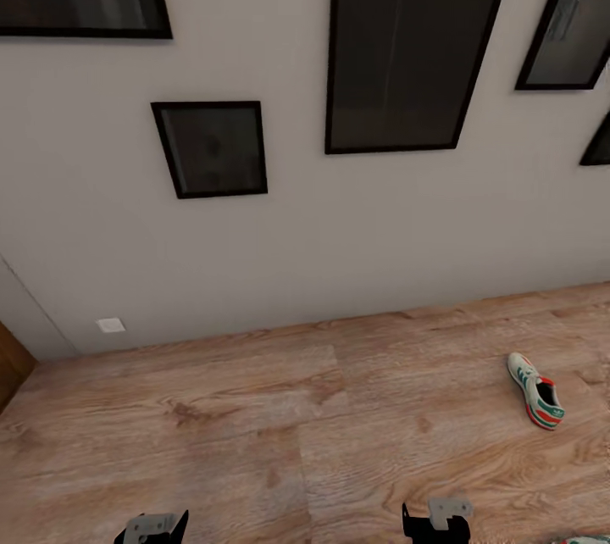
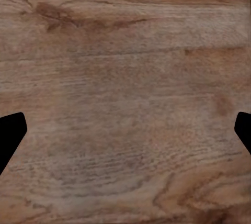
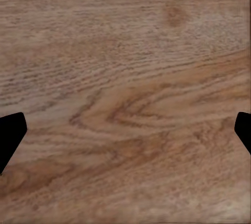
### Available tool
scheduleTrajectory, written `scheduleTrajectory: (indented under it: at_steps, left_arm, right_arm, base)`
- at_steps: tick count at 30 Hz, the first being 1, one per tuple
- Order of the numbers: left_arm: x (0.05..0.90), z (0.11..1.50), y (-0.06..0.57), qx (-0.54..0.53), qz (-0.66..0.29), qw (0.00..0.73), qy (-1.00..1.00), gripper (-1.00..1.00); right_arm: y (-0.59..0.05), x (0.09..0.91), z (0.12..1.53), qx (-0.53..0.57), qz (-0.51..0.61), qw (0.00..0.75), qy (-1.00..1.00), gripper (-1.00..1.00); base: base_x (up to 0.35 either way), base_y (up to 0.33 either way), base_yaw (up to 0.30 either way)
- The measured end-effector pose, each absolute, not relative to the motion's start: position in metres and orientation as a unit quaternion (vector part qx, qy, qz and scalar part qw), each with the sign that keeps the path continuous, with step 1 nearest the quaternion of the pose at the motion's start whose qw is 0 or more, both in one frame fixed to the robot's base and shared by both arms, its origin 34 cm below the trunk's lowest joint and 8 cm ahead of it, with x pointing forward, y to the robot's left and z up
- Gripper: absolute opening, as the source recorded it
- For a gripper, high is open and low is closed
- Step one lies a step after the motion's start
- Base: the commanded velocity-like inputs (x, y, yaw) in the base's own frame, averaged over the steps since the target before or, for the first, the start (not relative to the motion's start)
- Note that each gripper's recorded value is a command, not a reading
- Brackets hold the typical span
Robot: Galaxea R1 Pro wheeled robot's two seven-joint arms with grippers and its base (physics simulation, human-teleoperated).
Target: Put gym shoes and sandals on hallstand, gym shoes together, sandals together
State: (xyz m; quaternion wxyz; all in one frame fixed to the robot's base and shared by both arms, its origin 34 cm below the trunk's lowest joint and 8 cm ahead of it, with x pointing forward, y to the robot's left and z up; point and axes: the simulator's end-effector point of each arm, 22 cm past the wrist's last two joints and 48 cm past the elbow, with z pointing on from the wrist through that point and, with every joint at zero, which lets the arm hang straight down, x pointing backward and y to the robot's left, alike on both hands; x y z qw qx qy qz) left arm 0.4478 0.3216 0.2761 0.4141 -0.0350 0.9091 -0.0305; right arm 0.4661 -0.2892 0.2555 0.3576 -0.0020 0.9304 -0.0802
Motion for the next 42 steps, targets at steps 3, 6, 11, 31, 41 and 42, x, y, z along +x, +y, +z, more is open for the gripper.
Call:
scheduleTrajectory:
  at_steps: [3, 6, 11, 31, 41, 42]
  left_arm:
    - [0.4474, 0.2757, 0.3216, -0.035, -0.03, 0.414, 0.909, 1.0]
    - [0.4471, 0.2754, 0.3217, -0.035, -0.03, 0.413, 0.909, 1.0]
    - [0.4465, 0.2747, 0.3218, -0.035, -0.03, 0.412, 0.91, 1.0]
    - [0.4446, 0.2725, 0.3219, -0.036, -0.03, 0.409, 0.911, 1.0]
    - [0.4444, 0.2724, 0.3219, -0.036, -0.03, 0.409, 0.911, 1.0]
    - [0.4444, 0.2724, 0.3219, -0.036, -0.03, 0.409, 0.911, 1.0]
  right_arm:
    - [-0.2897, 0.4658, 0.2551, -0.002, -0.081, 0.357, 0.931, 1.0]
    - [-0.29, 0.4654, 0.2547, -0.002, -0.081, 0.357, 0.931, 1.0]
    - [-0.2901, 0.4648, 0.254, -0.002, -0.081, 0.356, 0.931, 1.0]
    - [-0.2903, 0.4629, 0.2519, -0.002, -0.081, 0.353, 0.932, 1.0]
    - [-0.2902, 0.4629, 0.2519, -0.002, -0.081, 0.353, 0.932, 1.0]
    - [-0.2902, 0.4629, 0.2519, -0.002, -0.081, 0.353, 0.932, 1.0]
  base:
    - [0.061, 0.279, -0.3]
    - [0.031, 0.292, -0.3]
    - [0.01, 0.301, -0.3]
    - [0.036, 0.305, -0.3]
    - [0.12, 0.249, -0.3]
    - [0.065, 0.096, -0.3]
